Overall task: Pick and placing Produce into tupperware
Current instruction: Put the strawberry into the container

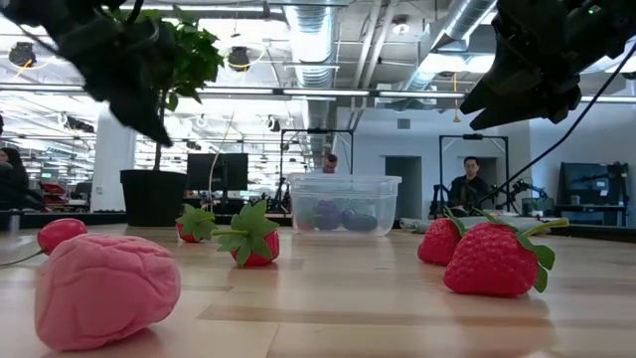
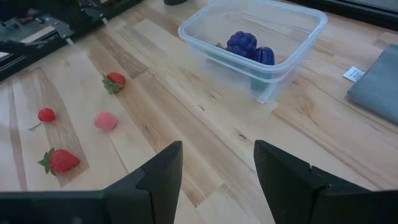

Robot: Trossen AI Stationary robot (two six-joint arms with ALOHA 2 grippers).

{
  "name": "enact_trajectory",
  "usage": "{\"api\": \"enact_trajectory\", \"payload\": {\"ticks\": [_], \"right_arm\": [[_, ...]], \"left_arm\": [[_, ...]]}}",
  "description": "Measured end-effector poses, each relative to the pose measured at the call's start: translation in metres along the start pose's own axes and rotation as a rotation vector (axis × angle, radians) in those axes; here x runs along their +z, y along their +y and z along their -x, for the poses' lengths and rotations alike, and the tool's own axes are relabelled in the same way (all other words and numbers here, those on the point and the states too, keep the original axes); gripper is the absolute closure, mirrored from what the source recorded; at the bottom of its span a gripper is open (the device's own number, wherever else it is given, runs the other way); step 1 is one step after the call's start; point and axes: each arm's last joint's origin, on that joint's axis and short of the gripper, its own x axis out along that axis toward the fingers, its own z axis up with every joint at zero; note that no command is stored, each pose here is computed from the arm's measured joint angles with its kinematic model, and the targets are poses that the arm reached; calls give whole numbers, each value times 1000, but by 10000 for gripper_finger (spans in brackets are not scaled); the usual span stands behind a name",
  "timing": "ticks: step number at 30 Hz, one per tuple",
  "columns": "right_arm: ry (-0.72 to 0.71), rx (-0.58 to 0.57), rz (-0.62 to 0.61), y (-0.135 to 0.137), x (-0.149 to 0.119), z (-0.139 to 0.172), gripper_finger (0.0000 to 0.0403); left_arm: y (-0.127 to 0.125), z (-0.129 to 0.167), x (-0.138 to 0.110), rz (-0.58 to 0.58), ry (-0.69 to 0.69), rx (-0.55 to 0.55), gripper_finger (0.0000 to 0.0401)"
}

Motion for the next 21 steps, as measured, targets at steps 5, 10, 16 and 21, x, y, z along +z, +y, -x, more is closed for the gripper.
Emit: {"api": "enact_trajectory", "payload": {"ticks": [5,10,16,21], "right_arm": [[0,-1,0,0,0,0,182],[0,0,-1,0,0,0,182],[-3,3,-5,0,0,0,182],[-4,3,-6,0,0,0,182]], "left_arm": [[0,-3,-4,20,10,-4,126],[-1,-3,-3,24,-5,-9,126],[-2,-3,2,36,-48,-25,126],[-4,-2,8,131,-106,-52,126]]}}
